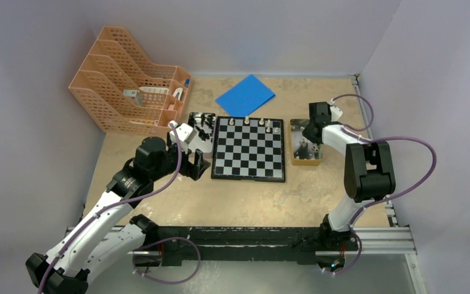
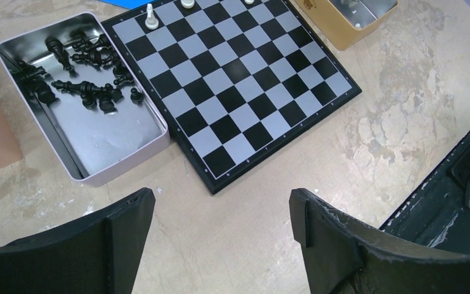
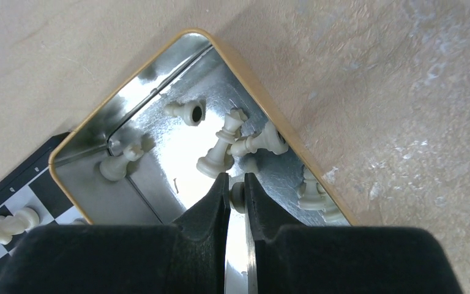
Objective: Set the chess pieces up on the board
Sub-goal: Pick up the chess piece from the storage box, then place the chess piece on the chessboard.
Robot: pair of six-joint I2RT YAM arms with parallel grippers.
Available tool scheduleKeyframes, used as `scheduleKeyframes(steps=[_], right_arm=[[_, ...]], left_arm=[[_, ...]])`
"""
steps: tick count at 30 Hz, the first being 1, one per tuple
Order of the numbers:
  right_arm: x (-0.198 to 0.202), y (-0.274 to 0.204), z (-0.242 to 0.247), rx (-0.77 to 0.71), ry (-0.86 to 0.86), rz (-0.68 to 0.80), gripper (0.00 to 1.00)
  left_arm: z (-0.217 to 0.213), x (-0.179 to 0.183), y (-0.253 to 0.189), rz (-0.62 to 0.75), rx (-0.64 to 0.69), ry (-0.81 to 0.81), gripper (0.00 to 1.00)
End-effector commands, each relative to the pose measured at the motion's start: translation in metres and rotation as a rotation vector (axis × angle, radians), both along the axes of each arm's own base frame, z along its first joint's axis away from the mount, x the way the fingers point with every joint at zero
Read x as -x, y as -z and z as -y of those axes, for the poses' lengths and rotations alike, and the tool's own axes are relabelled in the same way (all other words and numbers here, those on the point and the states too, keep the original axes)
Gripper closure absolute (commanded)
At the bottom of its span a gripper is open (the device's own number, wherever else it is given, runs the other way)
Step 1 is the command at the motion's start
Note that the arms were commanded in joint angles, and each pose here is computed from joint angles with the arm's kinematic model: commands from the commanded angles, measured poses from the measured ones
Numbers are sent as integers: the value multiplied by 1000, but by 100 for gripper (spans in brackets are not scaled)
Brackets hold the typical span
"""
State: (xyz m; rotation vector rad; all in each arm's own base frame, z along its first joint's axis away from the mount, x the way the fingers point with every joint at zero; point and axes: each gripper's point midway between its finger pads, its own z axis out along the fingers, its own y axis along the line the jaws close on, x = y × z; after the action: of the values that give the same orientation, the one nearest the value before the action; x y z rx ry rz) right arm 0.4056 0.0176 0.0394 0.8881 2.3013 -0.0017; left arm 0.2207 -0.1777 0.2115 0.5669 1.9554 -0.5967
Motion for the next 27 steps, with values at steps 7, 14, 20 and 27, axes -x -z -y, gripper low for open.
scheduleKeyframes(steps=[7,14,20,27], right_arm=[[-8,-57,4,36,-18,124,96],[-6,-97,-45,-110,-176,259,96],[7,-117,-118,-282,-359,311,95],[37,-135,-203,-588,-547,355,96]], left_arm=[[19,0,-35,-47,189,-21,25],[52,10,-30,-237,350,55,33],[65,-13,-36,-246,394,27,38],[90,-42,-52,-238,445,58,48]])
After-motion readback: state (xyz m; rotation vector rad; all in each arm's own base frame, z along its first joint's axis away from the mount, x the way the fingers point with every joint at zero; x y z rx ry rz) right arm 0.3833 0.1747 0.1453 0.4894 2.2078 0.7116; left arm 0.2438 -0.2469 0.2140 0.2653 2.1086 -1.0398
